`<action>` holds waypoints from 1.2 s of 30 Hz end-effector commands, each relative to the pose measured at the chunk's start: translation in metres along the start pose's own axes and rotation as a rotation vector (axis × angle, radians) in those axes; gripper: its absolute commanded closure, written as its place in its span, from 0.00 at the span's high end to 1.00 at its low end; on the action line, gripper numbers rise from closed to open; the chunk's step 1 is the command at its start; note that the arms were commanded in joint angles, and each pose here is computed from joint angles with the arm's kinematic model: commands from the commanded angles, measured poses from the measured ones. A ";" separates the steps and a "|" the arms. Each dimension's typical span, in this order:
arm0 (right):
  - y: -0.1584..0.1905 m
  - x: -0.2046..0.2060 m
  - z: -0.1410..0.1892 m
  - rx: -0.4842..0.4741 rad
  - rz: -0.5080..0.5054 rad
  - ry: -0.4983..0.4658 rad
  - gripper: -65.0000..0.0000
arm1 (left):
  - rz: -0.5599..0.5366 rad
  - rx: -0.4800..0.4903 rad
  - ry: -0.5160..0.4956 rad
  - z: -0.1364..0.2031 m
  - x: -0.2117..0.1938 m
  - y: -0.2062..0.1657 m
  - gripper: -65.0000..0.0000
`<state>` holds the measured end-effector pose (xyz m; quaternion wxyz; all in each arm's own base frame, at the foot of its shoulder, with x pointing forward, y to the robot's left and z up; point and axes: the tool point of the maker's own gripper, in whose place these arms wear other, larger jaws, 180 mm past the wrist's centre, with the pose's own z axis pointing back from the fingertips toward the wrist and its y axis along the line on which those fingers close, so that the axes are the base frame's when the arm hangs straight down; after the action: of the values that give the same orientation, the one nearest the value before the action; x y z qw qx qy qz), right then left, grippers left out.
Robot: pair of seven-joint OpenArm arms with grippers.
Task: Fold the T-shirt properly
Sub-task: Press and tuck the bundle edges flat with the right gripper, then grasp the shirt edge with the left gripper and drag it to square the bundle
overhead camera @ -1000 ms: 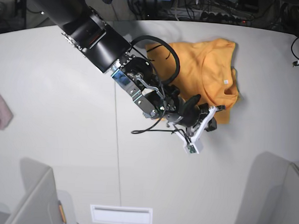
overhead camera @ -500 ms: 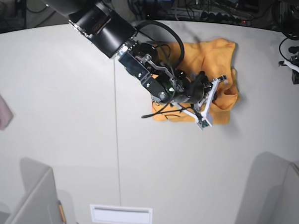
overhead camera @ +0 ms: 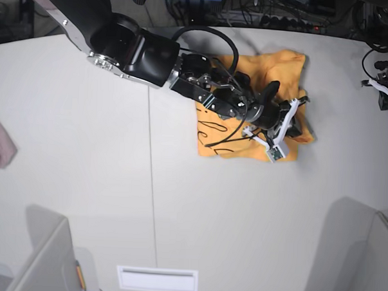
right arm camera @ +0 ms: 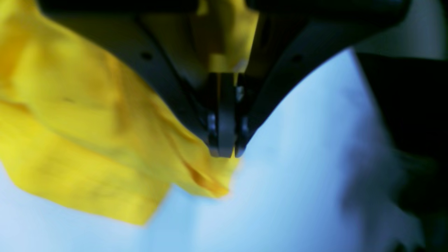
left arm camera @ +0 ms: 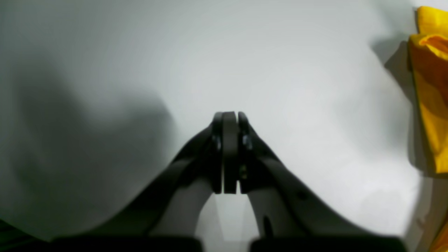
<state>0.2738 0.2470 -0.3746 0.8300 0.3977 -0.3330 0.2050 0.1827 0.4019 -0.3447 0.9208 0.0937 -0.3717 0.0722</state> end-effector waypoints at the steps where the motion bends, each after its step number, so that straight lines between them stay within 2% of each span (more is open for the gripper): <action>1: 0.012 0.030 0.000 0.036 -0.010 -0.076 0.00 | -0.019 0.006 -0.036 0.004 0.013 0.003 0.00; 4: 0.023 0.054 0.013 0.084 -0.026 -0.135 0.00 | -0.018 -0.013 -0.031 0.003 0.010 -0.005 0.00; 8: 0.006 0.080 0.055 0.100 -0.007 -0.193 0.00 | -0.058 -0.102 -0.031 0.009 0.003 -0.051 0.00; 12: -0.033 0.090 0.104 0.051 -0.033 -0.213 0.00 | -0.050 -0.213 -0.035 0.017 -0.008 -0.107 0.00; 15: -0.065 0.085 0.139 -0.012 -0.085 -0.224 0.00 | -0.008 -0.257 -0.027 0.016 -0.017 -0.130 0.00; 18: -0.098 0.066 0.169 -0.094 -0.149 -0.224 0.00 | -0.009 -0.301 -0.018 0.016 -0.021 -0.148 0.00; 19: -0.107 0.059 0.178 -0.119 -0.171 -0.228 0.00 | -0.004 -0.314 -0.021 0.016 -0.020 -0.151 0.08; 22: -0.131 0.036 0.197 -0.189 -0.218 -0.212 0.00 | 0.099 -0.387 -0.055 0.020 -0.013 -0.163 0.54; 24: -0.139 0.022 0.204 -0.218 -0.243 -0.196 0.00 | 0.177 -0.448 -0.085 0.025 -0.005 -0.171 0.79; 26: -0.140 0.011 0.205 -0.226 -0.264 -0.182 0.00 | 0.216 -0.483 -0.100 0.026 0.000 -0.177 0.94; 28: -0.139 0.003 0.206 -0.229 -0.275 -0.168 0.00 | 0.221 -0.513 -0.094 0.021 0.001 -0.188 0.97; 31: -0.138 -0.001 0.205 -0.229 -0.280 -0.162 0.00 | 0.248 -0.553 -0.047 0.005 -0.009 -0.205 0.94; 36: -0.136 -0.009 0.206 -0.229 -0.295 -0.154 0.00 | 0.351 -0.507 0.037 -0.025 -0.031 -0.200 0.89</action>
<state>0.2599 -0.0001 -0.3718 0.8760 0.3500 -0.3317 0.0069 0.2116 0.2110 -0.4137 0.8963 -0.2054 -0.3662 0.1429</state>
